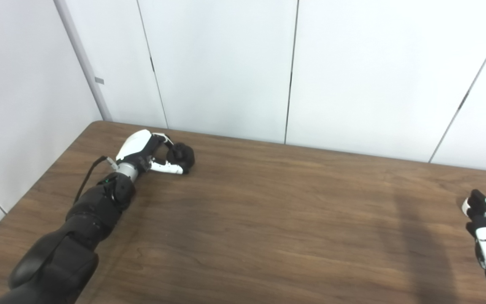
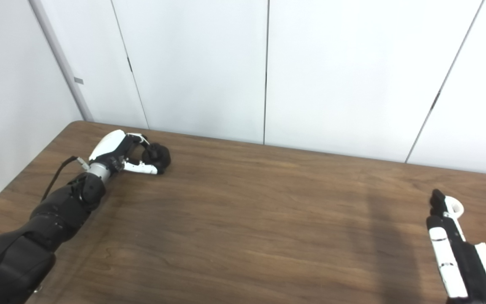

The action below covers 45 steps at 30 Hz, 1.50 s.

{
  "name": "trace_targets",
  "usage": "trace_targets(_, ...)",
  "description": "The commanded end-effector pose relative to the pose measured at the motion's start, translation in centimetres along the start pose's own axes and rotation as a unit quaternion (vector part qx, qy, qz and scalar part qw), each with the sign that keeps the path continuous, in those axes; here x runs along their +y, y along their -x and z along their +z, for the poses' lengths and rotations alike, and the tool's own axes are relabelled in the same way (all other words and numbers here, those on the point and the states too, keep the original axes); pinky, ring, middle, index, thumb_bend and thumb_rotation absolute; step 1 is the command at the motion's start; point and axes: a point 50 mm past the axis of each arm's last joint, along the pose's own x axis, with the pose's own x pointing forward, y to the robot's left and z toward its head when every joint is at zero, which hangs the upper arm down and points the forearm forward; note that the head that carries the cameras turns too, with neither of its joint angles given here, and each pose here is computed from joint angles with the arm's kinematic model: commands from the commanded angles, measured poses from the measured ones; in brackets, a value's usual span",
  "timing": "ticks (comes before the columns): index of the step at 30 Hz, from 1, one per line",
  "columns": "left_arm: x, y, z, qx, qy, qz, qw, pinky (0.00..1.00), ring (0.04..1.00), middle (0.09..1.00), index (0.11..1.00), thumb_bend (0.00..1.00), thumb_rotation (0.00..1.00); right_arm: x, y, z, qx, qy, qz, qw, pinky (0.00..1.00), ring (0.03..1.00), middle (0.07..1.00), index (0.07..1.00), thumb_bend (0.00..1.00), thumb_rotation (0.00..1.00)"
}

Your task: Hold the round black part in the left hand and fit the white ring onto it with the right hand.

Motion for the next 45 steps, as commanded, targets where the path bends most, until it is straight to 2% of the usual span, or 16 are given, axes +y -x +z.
trace_targets(1,0.1,-0.2,0.2,-0.012,-0.013,-0.013,1.000,1.00,0.874,0.779,0.485,0.52,0.05,-0.2,0.1,1.4,-0.035,0.003,-0.006,0.999,1.00,1.000,1.000,1.000,0.04,1.00)
trace_targets(15,0.4,0.2,-0.4,-0.011,-0.018,-0.016,1.000,1.00,0.870,0.777,0.485,0.52,0.05,-0.3,-0.2,1.3,-0.033,0.003,-0.011,0.999,1.00,1.000,1.000,1.000,0.07,1.00)
trace_targets(20,0.5,0.3,-0.2,-0.027,-0.015,-0.016,0.999,1.00,0.888,0.782,0.485,0.52,0.05,-0.2,-0.4,1.5,-0.031,0.006,-0.012,0.999,1.00,1.000,1.000,1.000,0.09,1.00)
trace_targets(28,0.3,1.4,1.8,-0.121,-0.032,-0.022,0.992,1.00,0.924,0.769,0.485,0.52,0.05,-0.1,-1.0,1.1,-0.035,0.006,-0.008,0.999,1.00,1.000,1.000,1.000,0.10,1.00)
trace_targets(32,-0.1,2.3,3.5,-0.162,-0.034,-0.031,0.986,1.00,0.964,0.767,0.483,0.52,0.05,0.1,-1.3,0.8,-0.036,0.014,-0.005,0.999,1.00,1.000,1.000,1.000,0.15,0.99)
trace_targets(42,-1.3,4.8,7.7,-0.243,-0.017,-0.056,0.968,1.00,0.961,0.763,0.482,0.52,0.05,0.1,-1.5,0.1,-0.048,0.019,-0.002,0.999,0.98,1.000,1.000,1.000,0.28,0.95)
trace_targets(45,-1.6,5.6,8.7,-0.258,-0.012,-0.066,0.964,1.00,0.962,0.761,0.482,0.52,0.05,0.0,-1.6,0.0,-0.048,0.020,-0.001,0.999,0.98,1.000,1.000,1.000,0.29,0.94)
